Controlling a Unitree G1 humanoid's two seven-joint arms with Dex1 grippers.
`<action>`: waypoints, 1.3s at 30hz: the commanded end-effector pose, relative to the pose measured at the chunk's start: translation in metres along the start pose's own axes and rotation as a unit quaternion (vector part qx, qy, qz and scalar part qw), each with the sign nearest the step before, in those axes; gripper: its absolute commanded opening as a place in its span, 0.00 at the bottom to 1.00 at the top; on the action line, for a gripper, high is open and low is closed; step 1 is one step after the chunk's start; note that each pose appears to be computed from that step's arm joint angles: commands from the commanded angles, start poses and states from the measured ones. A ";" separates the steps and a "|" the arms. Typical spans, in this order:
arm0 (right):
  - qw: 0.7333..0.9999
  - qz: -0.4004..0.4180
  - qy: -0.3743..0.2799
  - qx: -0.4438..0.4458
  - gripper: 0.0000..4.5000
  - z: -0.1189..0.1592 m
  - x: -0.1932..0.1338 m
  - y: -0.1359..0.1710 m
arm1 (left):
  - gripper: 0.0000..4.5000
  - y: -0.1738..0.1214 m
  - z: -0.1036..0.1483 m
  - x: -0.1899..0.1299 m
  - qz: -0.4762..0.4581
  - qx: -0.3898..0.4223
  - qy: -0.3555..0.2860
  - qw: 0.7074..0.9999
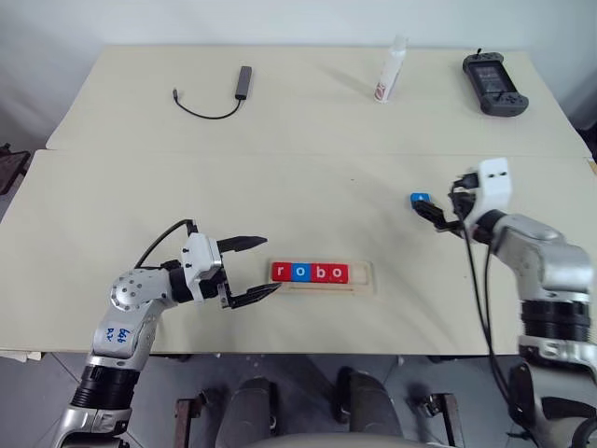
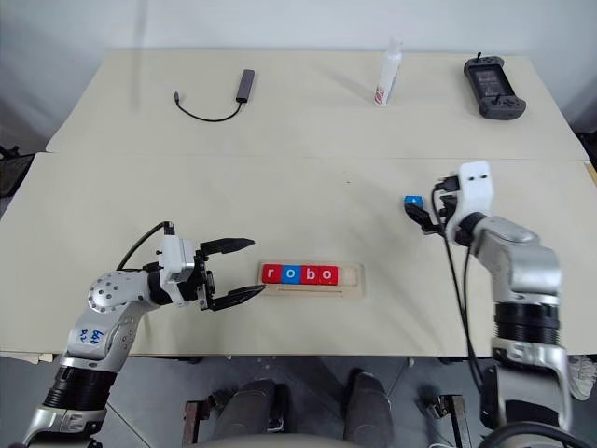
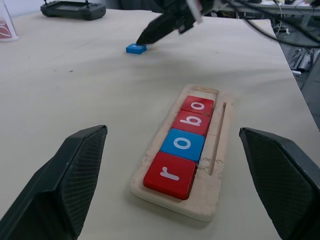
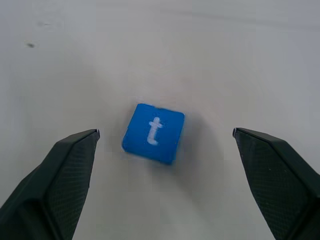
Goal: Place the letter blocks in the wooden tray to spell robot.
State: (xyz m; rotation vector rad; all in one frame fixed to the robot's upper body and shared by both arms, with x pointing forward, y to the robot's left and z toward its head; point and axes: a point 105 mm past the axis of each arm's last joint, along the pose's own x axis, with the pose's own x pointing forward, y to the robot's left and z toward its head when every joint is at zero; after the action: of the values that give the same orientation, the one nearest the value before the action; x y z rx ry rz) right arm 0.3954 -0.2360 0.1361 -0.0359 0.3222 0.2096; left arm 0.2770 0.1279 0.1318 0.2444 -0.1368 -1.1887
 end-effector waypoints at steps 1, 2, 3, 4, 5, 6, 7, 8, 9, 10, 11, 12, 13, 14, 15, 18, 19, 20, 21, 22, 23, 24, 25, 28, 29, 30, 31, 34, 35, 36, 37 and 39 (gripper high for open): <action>0.999 -0.036 -0.001 -0.005 0.96 -0.004 0.005 0.001 | 1.00 -0.001 0.014 0.000 0.009 0.024 -0.020 0.999; 0.999 -0.038 -0.001 -0.008 0.91 -0.006 0.006 0.005 | 1.00 -0.001 0.015 0.000 0.011 0.025 -0.022 0.999; 0.999 -0.039 -0.002 -0.011 0.86 -0.006 0.007 0.007 | 1.00 -0.001 0.016 0.000 0.012 0.025 -0.023 0.999; 0.999 -0.044 -0.007 -0.009 0.79 -0.004 0.007 0.007 | 1.00 -0.002 0.015 0.000 0.010 0.024 -0.021 0.999; 0.999 -0.048 -0.011 -0.007 0.72 -0.003 0.007 0.007 | 1.00 -0.004 0.014 -0.001 0.007 0.022 -0.019 1.000; 0.999 -0.050 -0.014 -0.006 0.64 -0.002 0.007 0.007 | 1.00 -0.005 0.013 -0.001 0.005 0.021 -0.018 1.000; 0.998 -0.053 -0.016 -0.007 0.57 -0.001 0.007 0.007 | 1.00 -0.006 0.013 -0.001 0.003 0.021 -0.017 1.000; 0.998 -0.054 -0.017 -0.008 0.49 -0.001 0.007 0.007 | 1.00 -0.006 0.013 0.000 0.002 0.022 -0.017 1.000; 0.998 -0.053 -0.021 -0.011 0.42 0.001 0.006 0.008 | 1.00 -0.006 0.013 0.000 0.002 0.022 -0.017 1.000; 0.998 -0.054 -0.023 -0.006 0.34 0.002 0.005 0.008 | 1.00 -0.006 0.012 0.001 0.001 0.022 -0.019 1.000; 0.998 -0.053 -0.025 0.002 0.33 0.003 0.003 0.008 | 1.00 -0.006 0.012 0.002 -0.001 0.022 -0.020 1.000; 0.998 -0.051 -0.027 0.008 0.33 0.005 0.001 0.008 | 1.00 -0.006 0.012 0.004 -0.004 0.022 -0.021 1.000; 0.998 -0.054 -0.032 0.010 0.33 0.007 -0.002 0.007 | 1.00 -0.007 0.011 0.005 -0.007 0.021 -0.023 0.999; 0.998 -0.057 -0.039 0.010 0.33 0.010 -0.006 0.007 | 1.00 -0.008 0.011 0.006 -0.013 0.018 -0.025 0.999; 0.997 -0.059 -0.044 0.008 0.33 0.012 -0.010 0.007 | 1.00 -0.009 0.011 0.008 -0.017 0.017 -0.026 0.999; 0.997 -0.054 -0.054 0.003 0.33 0.017 -0.020 0.010 | 1.00 -0.010 0.009 0.011 -0.026 0.017 -0.026 0.999; 0.997 -0.053 -0.059 0.001 0.33 0.018 -0.028 0.013 | 1.00 -0.011 0.008 0.012 -0.031 0.015 -0.026 0.999; 0.997 -0.051 -0.063 0.000 0.33 0.018 -0.040 0.016 | 1.00 -0.010 0.008 0.013 -0.038 0.013 -0.027 0.999; 0.997 -0.049 -0.061 -0.002 0.33 0.014 -0.052 0.020 | 1.00 -0.008 0.008 0.015 -0.042 0.011 -0.029 0.999; 0.997 -0.049 -0.058 -0.004 0.33 0.010 -0.062 0.023 | 1.00 -0.007 0.007 0.016 -0.045 0.009 -0.029 0.999; 0.997 -0.050 -0.054 -0.005 0.33 0.004 -0.070 0.027 | 1.00 -0.007 0.007 0.017 -0.049 0.007 -0.029 0.998; 0.997 -0.052 -0.048 -0.002 0.33 -0.001 -0.076 0.030 | 1.00 -0.007 0.006 0.017 -0.052 0.006 -0.030 0.998; 0.998 -0.053 -0.044 0.004 0.33 -0.008 -0.082 0.034 | 1.00 -0.007 0.005 0.018 -0.055 0.004 -0.030 0.998; 0.998 -0.048 -0.028 0.022 0.33 -0.025 -0.093 0.046 | 1.00 -0.008 0.004 0.020 -0.062 0.000 -0.031 0.998; 0.998 -0.045 -0.024 0.025 0.33 -0.031 -0.095 0.051 | 1.00 -0.007 0.004 0.020 -0.064 -0.001 -0.032 0.997; 0.999 -0.038 -0.019 0.029 0.33 -0.037 -0.097 0.059 | 1.00 -0.007 0.004 0.021 -0.067 -0.002 -0.032 0.997; 0.999 -0.032 -0.014 0.029 0.33 -0.042 -0.097 0.066 | 1.00 -0.008 0.004 0.022 -0.069 -0.002 -0.033 0.997; 0.999 -0.032 -0.009 0.037 0.49 -0.050 -0.096 0.074 | 1.00 -0.007 0.004 0.023 -0.071 -0.002 -0.034 0.997; 0.998 -0.040 -0.009 0.044 0.56 -0.052 -0.095 0.073 | 1.00 -0.007 0.004 0.023 -0.071 -0.002 -0.034 0.997; 0.998 -0.038 -0.008 0.044 0.62 -0.052 -0.094 0.073 | 1.00 -0.006 0.004 0.023 -0.070 -0.001 -0.033 0.997; 0.999 -0.036 -0.009 0.039 0.70 -0.051 -0.093 0.073 | 1.00 -0.006 0.004 0.023 -0.070 -0.001 -0.033 0.997; 0.999 -0.037 -0.015 0.031 0.85 -0.047 -0.093 0.070 | 1.00 -0.005 0.004 0.022 -0.067 0.001 -0.032 0.997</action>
State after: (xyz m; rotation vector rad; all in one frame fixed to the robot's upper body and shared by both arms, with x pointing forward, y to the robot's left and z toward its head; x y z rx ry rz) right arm 0.2783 -0.1861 0.1080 0.0423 0.3510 0.1321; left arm 0.2811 0.1064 0.1271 0.1975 -0.1459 -1.3229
